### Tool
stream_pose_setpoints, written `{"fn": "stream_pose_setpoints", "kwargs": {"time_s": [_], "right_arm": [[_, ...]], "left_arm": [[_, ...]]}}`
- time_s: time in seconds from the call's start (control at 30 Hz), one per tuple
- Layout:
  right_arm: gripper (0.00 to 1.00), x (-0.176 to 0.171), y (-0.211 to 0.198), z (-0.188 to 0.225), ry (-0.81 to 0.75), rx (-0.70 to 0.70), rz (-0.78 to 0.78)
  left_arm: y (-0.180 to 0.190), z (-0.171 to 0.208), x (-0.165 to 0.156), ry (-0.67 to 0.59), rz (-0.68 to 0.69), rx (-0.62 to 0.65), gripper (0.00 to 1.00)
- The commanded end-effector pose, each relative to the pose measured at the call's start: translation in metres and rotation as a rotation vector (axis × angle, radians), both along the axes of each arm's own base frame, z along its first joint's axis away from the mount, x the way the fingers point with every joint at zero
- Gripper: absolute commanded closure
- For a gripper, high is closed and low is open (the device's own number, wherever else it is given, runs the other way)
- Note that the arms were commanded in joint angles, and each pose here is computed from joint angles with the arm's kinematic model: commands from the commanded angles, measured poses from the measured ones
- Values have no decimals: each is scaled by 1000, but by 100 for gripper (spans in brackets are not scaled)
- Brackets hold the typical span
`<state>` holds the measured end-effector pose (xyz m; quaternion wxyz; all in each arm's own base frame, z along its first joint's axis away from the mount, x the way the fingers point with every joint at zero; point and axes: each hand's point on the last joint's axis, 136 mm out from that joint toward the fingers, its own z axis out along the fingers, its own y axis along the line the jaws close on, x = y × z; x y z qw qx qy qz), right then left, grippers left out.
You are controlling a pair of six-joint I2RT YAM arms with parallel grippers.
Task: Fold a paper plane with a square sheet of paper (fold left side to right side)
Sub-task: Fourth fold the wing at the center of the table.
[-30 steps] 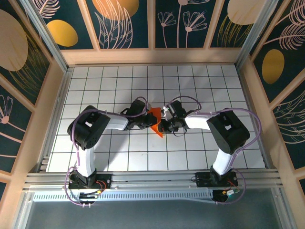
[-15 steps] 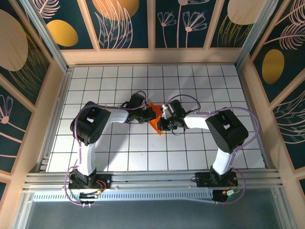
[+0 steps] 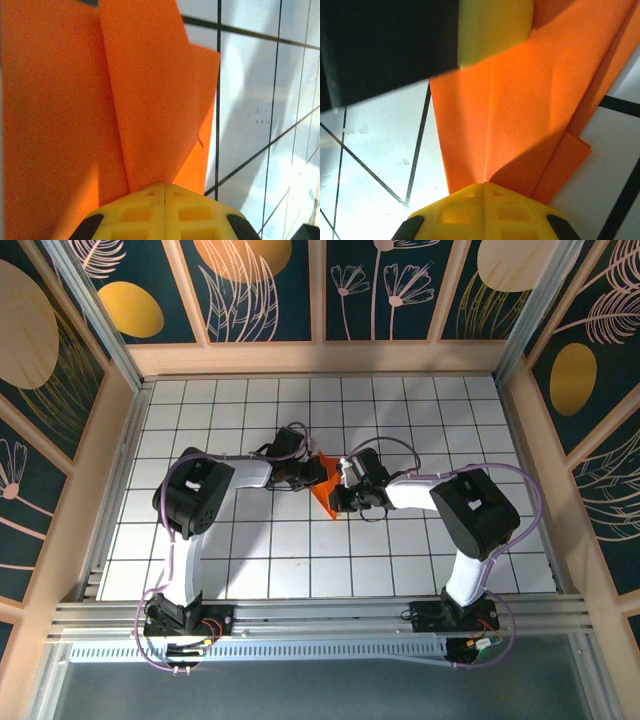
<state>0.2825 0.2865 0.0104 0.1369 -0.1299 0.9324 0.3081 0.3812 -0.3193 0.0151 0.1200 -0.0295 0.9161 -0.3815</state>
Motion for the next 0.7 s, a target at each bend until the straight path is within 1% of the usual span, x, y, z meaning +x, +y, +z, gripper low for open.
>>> {"fn": "stream_pose_setpoints", "kwargs": {"time_s": [0.0, 0.17, 0.4, 0.67], "right_arm": [[100, -83, -84, -85, 319, -398, -16], [100, -84, -84, -85, 322, -398, -13], [100, -85, -84, -86, 327, -398, -8], [100, -88, -84, -87, 335, -395, -3]], "left_arm": [[48, -24, 47, -81, 150, 153, 100], [48, -22, 58, -90, 154, 153, 100], [57, -29, 75, -84, 185, 156, 100], [63, -22, 97, -105, 204, 156, 100]]}}
